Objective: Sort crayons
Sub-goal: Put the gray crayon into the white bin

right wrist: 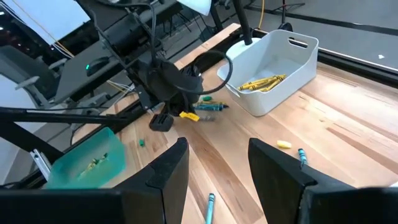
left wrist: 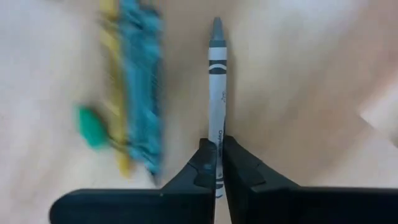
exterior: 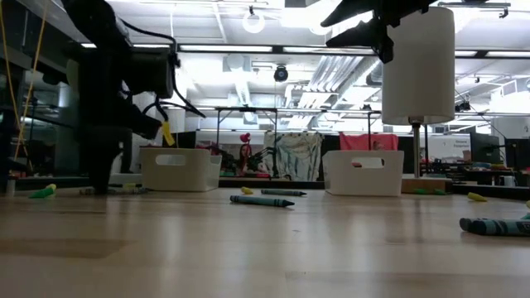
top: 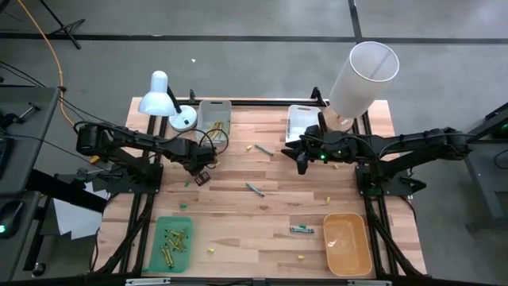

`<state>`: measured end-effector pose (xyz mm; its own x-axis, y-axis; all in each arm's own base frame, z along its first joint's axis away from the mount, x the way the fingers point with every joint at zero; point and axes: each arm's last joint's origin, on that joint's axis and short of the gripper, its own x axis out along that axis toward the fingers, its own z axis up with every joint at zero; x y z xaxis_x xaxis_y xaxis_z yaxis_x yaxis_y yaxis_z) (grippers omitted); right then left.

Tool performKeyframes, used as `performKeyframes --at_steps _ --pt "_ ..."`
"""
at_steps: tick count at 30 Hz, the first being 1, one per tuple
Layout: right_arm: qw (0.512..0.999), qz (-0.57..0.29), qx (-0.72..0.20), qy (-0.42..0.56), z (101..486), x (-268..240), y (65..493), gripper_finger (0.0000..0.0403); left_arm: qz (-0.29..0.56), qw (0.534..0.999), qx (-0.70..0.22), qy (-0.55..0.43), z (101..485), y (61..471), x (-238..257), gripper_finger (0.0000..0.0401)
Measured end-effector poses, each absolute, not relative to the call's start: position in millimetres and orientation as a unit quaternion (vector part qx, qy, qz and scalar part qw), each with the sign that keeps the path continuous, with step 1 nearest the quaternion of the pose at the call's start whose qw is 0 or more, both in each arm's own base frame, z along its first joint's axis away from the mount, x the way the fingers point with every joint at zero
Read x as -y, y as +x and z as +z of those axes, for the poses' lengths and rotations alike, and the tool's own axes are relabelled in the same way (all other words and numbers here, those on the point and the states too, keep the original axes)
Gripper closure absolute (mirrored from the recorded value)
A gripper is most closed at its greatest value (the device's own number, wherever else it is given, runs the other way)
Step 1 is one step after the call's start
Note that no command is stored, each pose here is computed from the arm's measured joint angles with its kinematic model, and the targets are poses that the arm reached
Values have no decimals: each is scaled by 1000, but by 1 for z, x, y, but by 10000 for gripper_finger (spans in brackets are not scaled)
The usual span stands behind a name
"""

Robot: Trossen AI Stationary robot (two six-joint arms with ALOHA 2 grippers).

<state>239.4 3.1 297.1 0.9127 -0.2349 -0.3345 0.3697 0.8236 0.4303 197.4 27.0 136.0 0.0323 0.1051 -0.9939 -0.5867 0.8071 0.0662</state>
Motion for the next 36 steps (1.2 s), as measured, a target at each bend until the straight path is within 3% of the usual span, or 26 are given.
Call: performKeyframes --at_steps 3,8,14,18,24,36 --pt "946 -159 -132 251 298 -3 240 242 225 713 -635 -192 146 194 -21 399" --pt "947 -156 -122 253 299 -3 240 242 200 795 -546 -174 174 196 -10 400" --pt "949 -151 -101 258 304 -3 242 242 155 921 -328 -142 221 198 15 400" --pt "949 -149 -92 264 305 -3 242 242 108 970 -161 -149 242 199 30 401" --pt "954 -120 -64 267 312 -4 244 242 59 982 17 -178 253 200 37 401" --pt "959 -87 -44 267 316 -6 248 242 70 980 27 -184 249 210 33 401"
